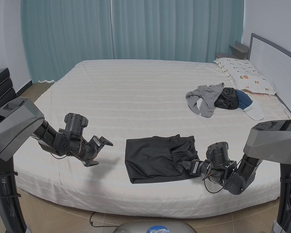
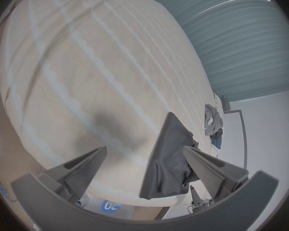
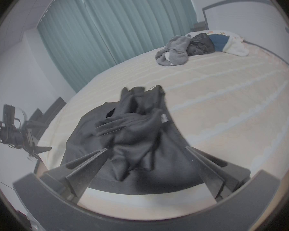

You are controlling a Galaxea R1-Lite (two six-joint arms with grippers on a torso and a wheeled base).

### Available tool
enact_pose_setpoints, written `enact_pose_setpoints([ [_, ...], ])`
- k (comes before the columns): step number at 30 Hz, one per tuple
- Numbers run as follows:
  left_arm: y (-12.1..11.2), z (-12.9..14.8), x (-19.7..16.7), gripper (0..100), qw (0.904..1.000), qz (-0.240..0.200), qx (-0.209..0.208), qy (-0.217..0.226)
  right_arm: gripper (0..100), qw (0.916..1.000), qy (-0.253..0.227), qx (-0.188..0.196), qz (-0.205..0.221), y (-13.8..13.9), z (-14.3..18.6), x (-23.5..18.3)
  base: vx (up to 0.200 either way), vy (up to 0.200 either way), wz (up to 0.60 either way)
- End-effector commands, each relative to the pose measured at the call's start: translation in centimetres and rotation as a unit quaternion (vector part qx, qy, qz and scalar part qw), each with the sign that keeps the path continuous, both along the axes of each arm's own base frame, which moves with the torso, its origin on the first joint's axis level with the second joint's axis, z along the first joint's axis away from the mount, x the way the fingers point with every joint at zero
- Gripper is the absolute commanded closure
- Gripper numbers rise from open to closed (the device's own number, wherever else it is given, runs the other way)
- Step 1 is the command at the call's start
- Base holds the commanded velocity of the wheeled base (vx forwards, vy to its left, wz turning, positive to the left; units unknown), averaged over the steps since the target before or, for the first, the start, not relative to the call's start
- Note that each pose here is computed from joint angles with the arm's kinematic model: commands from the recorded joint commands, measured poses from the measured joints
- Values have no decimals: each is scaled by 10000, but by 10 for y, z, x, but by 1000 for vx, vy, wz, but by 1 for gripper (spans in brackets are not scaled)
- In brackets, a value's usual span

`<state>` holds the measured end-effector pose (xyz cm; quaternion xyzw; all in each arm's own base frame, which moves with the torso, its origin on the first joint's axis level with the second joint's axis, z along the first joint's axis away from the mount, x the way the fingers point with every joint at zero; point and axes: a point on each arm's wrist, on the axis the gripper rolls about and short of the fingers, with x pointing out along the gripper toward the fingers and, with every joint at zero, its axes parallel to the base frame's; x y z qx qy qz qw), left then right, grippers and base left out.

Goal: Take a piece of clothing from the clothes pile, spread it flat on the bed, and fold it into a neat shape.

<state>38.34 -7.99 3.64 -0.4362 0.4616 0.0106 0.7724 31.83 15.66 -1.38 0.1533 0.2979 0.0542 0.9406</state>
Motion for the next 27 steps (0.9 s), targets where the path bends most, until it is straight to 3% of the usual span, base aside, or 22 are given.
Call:
enact_pose_setpoints([
  [1, 0, -6, -3, 0, 10000, -3, 27, 6, 0, 9995, -188, -192, 166, 21, 7, 9, 0, 0, 0],
  [10, 0, -7, -3, 0, 10000, -9, 25, -27, 0, 9965, -267, -779, -144, 31, 2, 31, 0, 0, 0],
  [17, 0, -7, -3, 0, 10000, -19, 24, -29, 0, 9910, 8, -1197, -592, -7, -3, 28, 0, 0, 0],
  [27, 0, -7, -3, 0, 10000, -19, 24, -29, 0, 9887, 433, -1062, -970, -53, 10, -7, 0, 0, 0],
])
